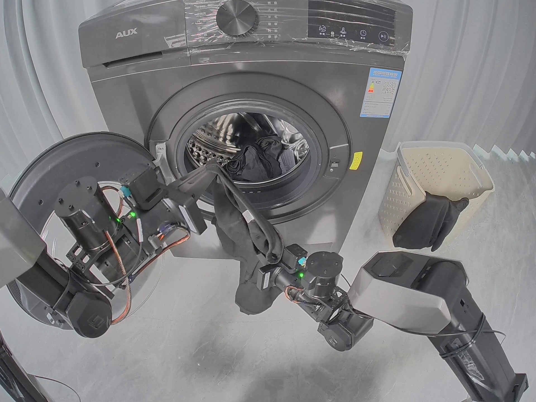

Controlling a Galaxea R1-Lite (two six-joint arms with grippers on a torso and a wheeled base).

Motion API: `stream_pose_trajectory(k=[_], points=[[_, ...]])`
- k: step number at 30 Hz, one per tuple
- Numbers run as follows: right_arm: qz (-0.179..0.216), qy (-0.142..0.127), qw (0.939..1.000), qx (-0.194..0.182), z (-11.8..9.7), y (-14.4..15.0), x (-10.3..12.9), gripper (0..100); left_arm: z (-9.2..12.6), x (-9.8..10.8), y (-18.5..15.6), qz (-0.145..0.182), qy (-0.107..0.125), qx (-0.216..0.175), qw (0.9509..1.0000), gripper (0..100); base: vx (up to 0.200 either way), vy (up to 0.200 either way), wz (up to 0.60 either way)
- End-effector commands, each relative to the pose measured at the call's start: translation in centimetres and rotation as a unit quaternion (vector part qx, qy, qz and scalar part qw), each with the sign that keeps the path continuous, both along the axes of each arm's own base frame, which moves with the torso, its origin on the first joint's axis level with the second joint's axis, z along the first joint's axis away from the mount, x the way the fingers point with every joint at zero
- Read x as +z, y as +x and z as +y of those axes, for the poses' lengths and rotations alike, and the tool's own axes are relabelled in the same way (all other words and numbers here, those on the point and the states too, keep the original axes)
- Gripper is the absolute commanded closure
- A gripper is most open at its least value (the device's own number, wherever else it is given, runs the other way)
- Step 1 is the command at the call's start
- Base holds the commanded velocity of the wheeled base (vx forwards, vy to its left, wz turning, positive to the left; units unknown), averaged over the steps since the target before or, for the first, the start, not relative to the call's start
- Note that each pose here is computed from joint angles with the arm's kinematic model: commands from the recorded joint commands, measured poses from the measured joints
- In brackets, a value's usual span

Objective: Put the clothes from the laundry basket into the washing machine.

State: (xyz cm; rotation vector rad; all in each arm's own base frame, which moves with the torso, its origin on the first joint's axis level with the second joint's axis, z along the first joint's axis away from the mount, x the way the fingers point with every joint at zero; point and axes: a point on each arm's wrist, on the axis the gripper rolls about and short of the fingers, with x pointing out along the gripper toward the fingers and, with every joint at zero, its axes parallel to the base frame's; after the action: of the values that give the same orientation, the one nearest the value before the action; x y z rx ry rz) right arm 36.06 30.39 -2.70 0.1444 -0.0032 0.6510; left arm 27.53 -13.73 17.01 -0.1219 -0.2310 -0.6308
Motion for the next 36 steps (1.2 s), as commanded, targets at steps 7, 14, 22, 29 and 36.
stream_pose_trajectory(k=[7, 14, 22, 29, 36], points=[[-0.043, 0.031, 0.9979, -0.038, -3.4, 1.4, 7.7, 100, 4.1, -5.9, -2.5, 0.109, 0.077, -0.002, 0.9911, 100, 0.000, 0.000, 0.00], [-0.060, 0.041, 0.9963, -0.046, -4.2, 1.6, 9.9, 100, 4.4, -9.3, -4.1, 0.168, 0.130, -0.038, 0.9764, 100, 0.000, 0.000, 0.00], [-0.062, 0.042, 0.9959, -0.051, -4.5, 1.9, 10.2, 100, 4.8, -12.3, -4.0, 0.215, 0.167, -0.038, 0.9613, 100, 0.000, 0.000, 0.00], [-0.064, 0.044, 0.9958, -0.049, -4.4, 1.8, 10.3, 100, 4.9, -13.3, -3.9, 0.233, 0.173, -0.037, 0.9561, 100, 0.000, 0.000, 0.00], [-0.065, 0.045, 0.9957, -0.047, -4.2, 1.7, 10.4, 100, 4.9, -14.0, -4.1, 0.247, 0.182, -0.040, 0.9508, 0, 0.000, 0.000, 0.00]])
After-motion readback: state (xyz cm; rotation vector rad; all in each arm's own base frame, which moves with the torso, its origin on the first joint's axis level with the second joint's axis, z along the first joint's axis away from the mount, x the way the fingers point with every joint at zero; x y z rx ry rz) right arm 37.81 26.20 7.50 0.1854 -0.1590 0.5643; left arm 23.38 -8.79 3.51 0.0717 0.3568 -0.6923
